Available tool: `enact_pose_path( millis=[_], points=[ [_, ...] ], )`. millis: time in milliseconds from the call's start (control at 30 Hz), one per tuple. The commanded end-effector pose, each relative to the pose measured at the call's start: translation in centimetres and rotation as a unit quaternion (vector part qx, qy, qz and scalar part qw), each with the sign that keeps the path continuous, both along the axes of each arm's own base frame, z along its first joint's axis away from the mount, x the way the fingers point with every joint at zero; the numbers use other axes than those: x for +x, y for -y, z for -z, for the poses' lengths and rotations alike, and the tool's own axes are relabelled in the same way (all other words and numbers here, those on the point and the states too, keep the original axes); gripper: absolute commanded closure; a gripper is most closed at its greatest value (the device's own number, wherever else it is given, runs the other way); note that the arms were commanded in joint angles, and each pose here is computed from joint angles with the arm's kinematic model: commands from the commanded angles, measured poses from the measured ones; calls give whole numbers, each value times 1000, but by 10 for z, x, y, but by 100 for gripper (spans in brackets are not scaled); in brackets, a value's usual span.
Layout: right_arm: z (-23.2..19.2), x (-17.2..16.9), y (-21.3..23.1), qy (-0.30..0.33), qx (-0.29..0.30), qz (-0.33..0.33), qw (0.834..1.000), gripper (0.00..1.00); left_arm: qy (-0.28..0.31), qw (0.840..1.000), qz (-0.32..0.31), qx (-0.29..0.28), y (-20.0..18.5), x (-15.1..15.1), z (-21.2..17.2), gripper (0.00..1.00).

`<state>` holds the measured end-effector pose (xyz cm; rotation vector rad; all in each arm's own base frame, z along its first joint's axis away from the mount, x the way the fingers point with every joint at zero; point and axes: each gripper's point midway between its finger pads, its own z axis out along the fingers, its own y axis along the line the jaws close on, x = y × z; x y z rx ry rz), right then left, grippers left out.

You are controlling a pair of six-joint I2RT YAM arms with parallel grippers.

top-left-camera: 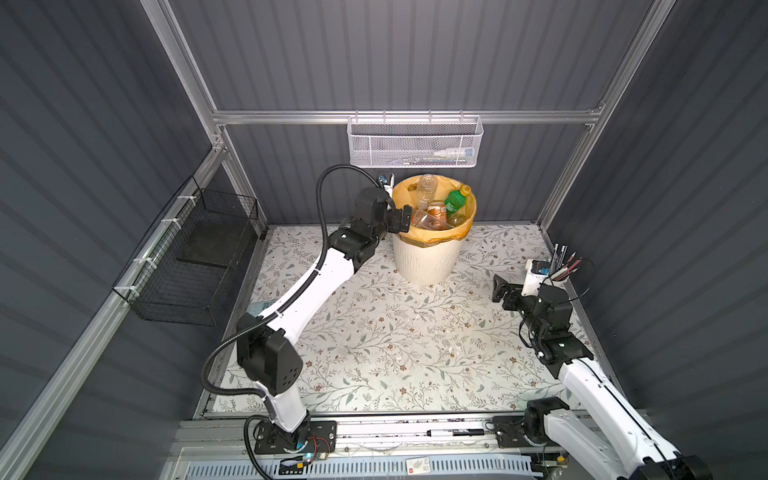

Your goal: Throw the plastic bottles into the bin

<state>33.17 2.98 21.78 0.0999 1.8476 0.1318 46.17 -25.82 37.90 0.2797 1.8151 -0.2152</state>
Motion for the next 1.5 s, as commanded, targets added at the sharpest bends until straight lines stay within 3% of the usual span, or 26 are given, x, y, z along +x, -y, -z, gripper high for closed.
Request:
enact_pose_path(
  millis=[0, 200, 367, 533, 700, 967, 1033, 1267, 1367, 1467],
  points=[
    [0, 2, 4, -4, -11, 9, 1000, 1, -7, 999, -40, 6, -22, -8, 15, 0],
    [12, 7, 16, 5, -60, 32, 998, 1, -27, 994, -96, 39, -62, -32, 68, 0],
    [20, 16, 22, 38, -90, 38, 994, 1, -29, 981, -178, 70, -114, -52, 101, 0],
    [44, 30, 30, 43, -91, 44, 994, 1, -5, 973, -223, 68, -153, -77, 125, 0],
    [72, 42, 37, 26, -96, 49, 994, 1, -34, 961, -257, 91, -188, -93, 171, 0],
    [93, 50, 55, 42, -70, 70, 994, 1, -66, 940, -329, 68, -252, -111, 238, 0],
    [97, 51, 56, 19, -62, 66, 996, 1, -71, 935, -339, 71, -261, -109, 247, 0],
    [98, 54, 57, 19, -53, 56, 997, 1, -49, 944, -311, 94, -267, -85, 269, 0],
    [97, 54, 57, 19, -53, 55, 997, 1, -22, 955, -290, 63, -273, -72, 275, 0],
    [97, 54, 57, 19, -53, 55, 997, 1, -38, 963, -262, 39, -276, -62, 289, 0]
  ],
)
